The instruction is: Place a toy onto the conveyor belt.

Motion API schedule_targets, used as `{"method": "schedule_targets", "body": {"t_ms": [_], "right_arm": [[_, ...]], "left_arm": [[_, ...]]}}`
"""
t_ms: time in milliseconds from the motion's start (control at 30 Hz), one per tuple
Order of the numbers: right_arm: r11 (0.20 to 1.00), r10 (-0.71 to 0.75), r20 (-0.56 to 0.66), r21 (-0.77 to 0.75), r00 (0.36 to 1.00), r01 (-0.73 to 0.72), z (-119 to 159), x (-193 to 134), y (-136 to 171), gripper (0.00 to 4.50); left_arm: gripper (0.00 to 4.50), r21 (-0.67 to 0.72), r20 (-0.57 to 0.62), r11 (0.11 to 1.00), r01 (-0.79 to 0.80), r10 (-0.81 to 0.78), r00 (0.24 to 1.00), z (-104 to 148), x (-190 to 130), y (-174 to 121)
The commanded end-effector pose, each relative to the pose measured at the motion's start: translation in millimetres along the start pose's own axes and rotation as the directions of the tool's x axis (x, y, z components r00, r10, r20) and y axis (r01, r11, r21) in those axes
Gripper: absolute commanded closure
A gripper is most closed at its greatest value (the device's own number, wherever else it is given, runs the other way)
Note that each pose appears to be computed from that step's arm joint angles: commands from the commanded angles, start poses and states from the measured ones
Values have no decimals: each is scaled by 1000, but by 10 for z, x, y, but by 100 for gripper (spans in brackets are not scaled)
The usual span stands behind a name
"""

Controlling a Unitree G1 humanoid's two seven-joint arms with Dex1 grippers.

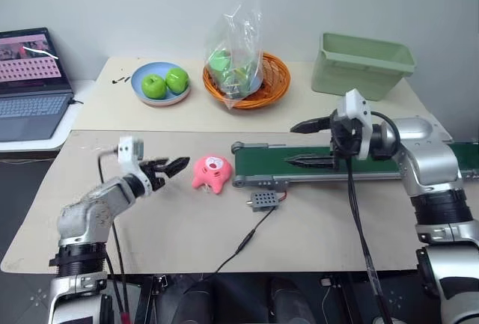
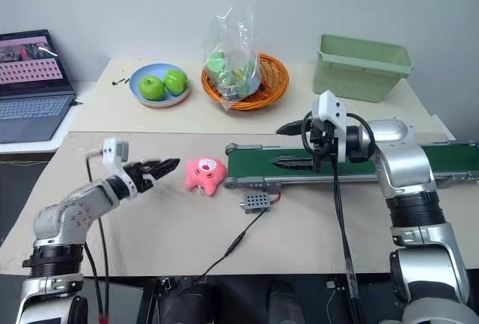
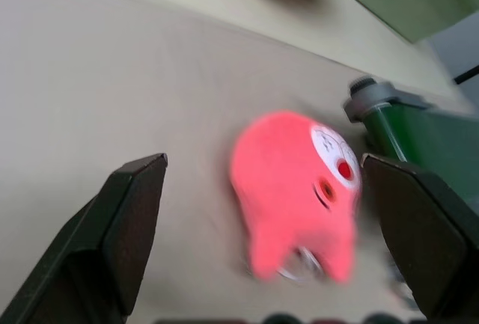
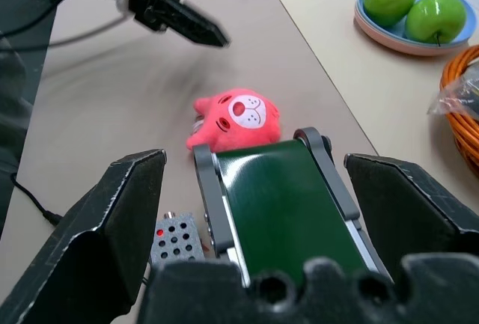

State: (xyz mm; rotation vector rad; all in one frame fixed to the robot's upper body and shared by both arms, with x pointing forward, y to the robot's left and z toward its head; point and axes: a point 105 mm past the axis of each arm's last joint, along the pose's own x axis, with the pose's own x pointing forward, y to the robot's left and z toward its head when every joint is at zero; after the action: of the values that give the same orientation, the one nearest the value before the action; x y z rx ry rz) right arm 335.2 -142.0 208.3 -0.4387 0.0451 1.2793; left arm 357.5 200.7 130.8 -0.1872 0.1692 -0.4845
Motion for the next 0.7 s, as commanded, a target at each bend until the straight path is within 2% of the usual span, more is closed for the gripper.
{"method": "schedule_targets", "body": {"t_ms": [33,133,300,433,700], "right_arm": [[999,-27,30,-40,999,28,145,-78,-12,0],[999,-33,35,-36,999,34,147,-71,-3,0],[999,-40,36,-30,999,41,149,-76,13,0],[998,-54,32,-26,998,55,143,-105,28,0],[997,-76,16,-17,997,76,117,-167,57,0]], "left_arm": [[5,325,89,936,138,-175,981,232,118,-423],[5,387,40,895,223,-258,965,2,241,-647],[5,431,-16,860,275,-297,955,-171,329,-741],[5,427,-72,855,295,-293,953,-404,479,-749],[5,428,-28,866,258,-273,962,-289,579,-684]]}}
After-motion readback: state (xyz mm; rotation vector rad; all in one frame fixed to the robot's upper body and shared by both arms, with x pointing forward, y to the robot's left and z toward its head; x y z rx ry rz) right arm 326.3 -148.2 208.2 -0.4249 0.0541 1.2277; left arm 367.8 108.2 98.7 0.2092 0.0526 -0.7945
